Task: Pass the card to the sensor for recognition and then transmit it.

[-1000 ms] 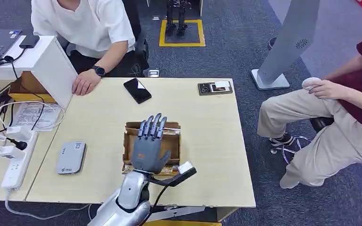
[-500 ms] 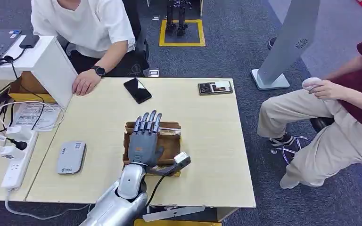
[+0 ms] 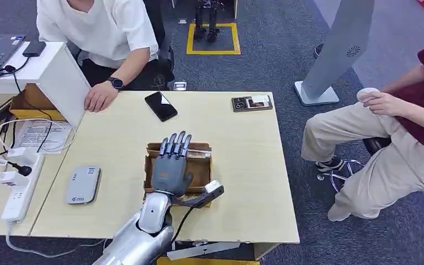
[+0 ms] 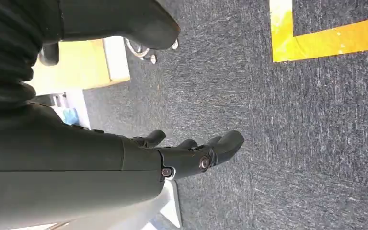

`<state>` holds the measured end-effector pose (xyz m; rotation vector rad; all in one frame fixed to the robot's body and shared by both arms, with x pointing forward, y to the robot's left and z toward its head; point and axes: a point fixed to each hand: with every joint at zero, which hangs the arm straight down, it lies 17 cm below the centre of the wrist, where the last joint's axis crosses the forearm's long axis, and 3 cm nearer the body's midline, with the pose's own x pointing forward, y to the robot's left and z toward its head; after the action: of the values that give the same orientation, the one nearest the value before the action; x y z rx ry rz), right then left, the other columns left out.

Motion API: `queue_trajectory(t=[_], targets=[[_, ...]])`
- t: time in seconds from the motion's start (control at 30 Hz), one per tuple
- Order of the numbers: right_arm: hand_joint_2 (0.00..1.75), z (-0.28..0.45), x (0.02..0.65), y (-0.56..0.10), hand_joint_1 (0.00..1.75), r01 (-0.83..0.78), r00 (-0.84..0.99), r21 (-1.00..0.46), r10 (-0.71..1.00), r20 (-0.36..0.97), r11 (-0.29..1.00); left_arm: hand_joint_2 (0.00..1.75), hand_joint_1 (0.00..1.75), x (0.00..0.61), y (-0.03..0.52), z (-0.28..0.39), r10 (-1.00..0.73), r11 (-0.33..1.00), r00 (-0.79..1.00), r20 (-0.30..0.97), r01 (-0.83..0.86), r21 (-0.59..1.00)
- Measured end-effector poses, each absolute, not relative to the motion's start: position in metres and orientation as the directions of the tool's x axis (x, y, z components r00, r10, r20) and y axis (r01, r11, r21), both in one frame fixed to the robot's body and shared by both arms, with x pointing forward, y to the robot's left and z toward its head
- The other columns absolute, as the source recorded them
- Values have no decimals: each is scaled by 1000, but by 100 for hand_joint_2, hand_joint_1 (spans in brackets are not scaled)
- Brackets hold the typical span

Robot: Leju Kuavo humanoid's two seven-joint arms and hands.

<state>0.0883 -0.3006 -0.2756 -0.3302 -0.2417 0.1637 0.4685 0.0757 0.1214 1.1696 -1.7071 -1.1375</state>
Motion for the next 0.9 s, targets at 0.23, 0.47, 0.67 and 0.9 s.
queue_trajectory(t=[0.23, 0.47, 0.67, 0.9], targets=[[175, -276, 88, -300, 0, -120, 958, -339, 198, 207, 933, 175, 0, 469, 76, 120, -952, 181, -290, 99, -271, 945], [175, -275, 89, -300, 0, -120, 957, -338, 200, 211, 933, 175, 175, 467, 71, 123, -934, 221, -336, 123, -274, 936], [175, -275, 89, -300, 0, -121, 956, -338, 201, 213, 933, 175, 175, 465, 69, 127, -924, 248, -356, 138, -286, 926], [175, -275, 89, -299, 0, -124, 956, -338, 204, 212, 933, 175, 175, 464, 66, 138, -911, 278, -387, 146, -314, 908]])
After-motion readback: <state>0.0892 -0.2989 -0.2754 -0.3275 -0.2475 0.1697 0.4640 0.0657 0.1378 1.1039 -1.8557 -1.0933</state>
